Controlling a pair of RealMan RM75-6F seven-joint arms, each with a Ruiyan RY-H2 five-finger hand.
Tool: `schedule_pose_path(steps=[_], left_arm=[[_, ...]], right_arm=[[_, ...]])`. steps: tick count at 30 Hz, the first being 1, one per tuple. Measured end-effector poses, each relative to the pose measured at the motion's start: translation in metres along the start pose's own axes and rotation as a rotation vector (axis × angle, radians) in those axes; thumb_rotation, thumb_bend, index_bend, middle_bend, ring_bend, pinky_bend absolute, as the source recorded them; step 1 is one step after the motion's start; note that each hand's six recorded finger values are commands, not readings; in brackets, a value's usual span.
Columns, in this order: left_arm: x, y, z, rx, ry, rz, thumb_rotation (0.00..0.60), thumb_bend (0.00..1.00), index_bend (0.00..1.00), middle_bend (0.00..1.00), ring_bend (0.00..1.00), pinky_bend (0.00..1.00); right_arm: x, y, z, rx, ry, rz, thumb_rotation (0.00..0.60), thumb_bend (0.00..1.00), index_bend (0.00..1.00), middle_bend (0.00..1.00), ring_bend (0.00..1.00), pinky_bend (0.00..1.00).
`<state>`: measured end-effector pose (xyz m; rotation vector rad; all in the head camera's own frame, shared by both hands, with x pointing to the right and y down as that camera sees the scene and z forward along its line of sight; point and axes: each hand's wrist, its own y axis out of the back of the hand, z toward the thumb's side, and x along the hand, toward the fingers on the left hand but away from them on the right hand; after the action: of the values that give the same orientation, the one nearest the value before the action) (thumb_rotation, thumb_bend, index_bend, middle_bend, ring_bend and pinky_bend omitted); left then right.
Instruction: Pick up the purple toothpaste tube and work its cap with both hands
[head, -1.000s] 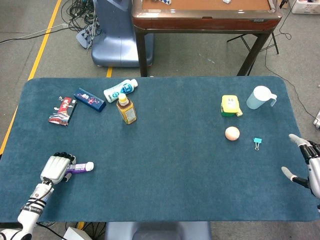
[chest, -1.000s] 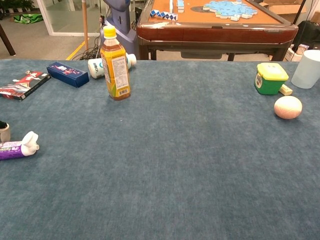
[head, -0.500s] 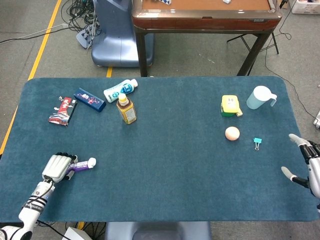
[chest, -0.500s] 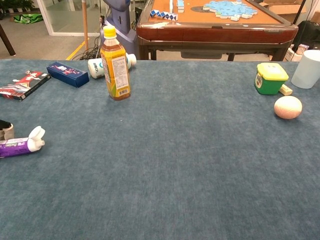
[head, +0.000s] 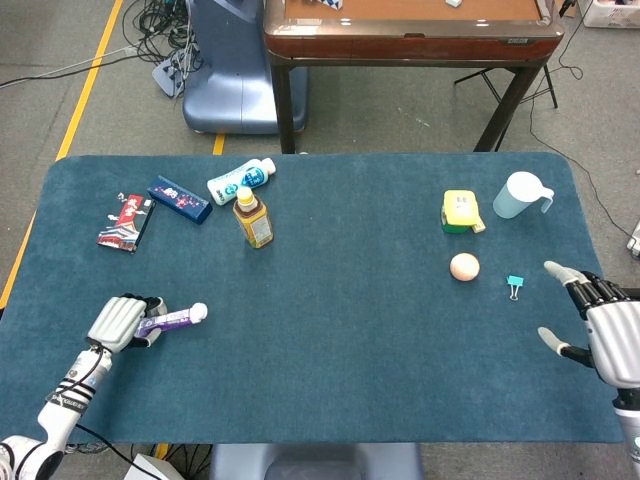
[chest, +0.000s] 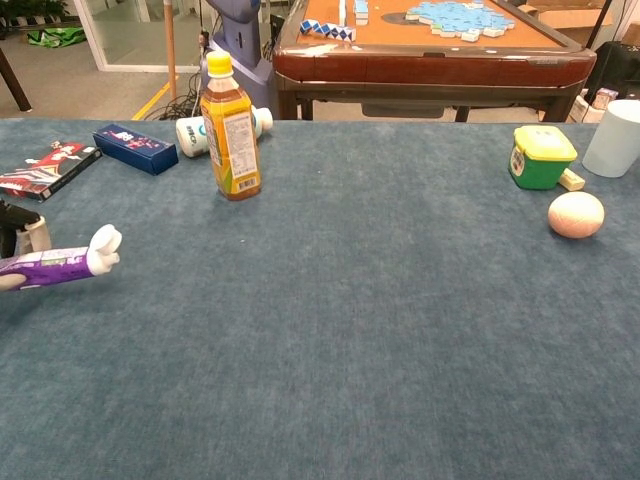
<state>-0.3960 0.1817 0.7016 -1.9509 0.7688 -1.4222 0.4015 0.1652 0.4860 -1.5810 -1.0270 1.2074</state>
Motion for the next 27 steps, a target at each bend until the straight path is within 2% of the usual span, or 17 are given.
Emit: schedule_pose_path(steps=[3, 6, 9, 12, 15, 20, 25, 27], left_arm=[[0.003, 0.005, 0.008, -0.064, -0.029, 0.004, 0.6, 0.49, 0.62, 0.69, 0.48, 0.36], [0.005, 0.011, 0.023, -0.144, -0.073, 0.002, 0.6, 0.5, 0.62, 0.7, 0.49, 0.36], [0.007, 0.019, 0.045, -0.201, -0.135, 0.001, 0.6, 0.5, 0.62, 0.7, 0.49, 0.36], [0.009, 0.028, 0.068, -0.24, -0.197, 0.002, 0.6, 0.51, 0.62, 0.71, 0.5, 0.36], [0.01, 0.036, 0.09, -0.279, -0.252, 0.002, 0.6, 0.52, 0.63, 0.72, 0.51, 0.37], [0.013, 0.048, 0.125, -0.324, -0.328, -0.001, 0.6, 0.53, 0.64, 0.75, 0.53, 0.38], [0.018, 0.055, 0.155, -0.34, -0.382, -0.008, 0.6, 0.55, 0.65, 0.76, 0.54, 0.38], [0.019, 0.055, 0.162, -0.343, -0.392, -0.012, 0.6, 0.55, 0.65, 0.77, 0.55, 0.38]], right_arm=[[-0.009, 0.001, 0.013, -0.002, 0.052, 0.013, 0.6, 0.1, 0.17, 0.29, 0.26, 0.36], [-0.021, 0.001, 0.031, -0.011, 0.126, 0.026, 0.592, 0.18, 0.17, 0.3, 0.26, 0.36], [-0.031, -0.001, 0.053, -0.016, 0.208, 0.05, 0.547, 0.26, 0.19, 0.3, 0.26, 0.36], [-0.042, -0.005, 0.079, -0.024, 0.302, 0.081, 0.493, 0.32, 0.22, 0.3, 0.26, 0.36], [-0.052, -0.01, 0.107, -0.032, 0.397, 0.114, 0.413, 0.35, 0.24, 0.3, 0.25, 0.35], [-0.066, -0.02, 0.155, -0.05, 0.546, 0.166, 0.245, 0.41, 0.28, 0.28, 0.17, 0.28], [-0.079, -0.029, 0.196, -0.062, 0.653, 0.198, 0.139, 0.45, 0.31, 0.24, 0.1, 0.2], [-0.083, -0.033, 0.207, -0.058, 0.679, 0.205, 0.122, 0.46, 0.32, 0.24, 0.09, 0.19]])
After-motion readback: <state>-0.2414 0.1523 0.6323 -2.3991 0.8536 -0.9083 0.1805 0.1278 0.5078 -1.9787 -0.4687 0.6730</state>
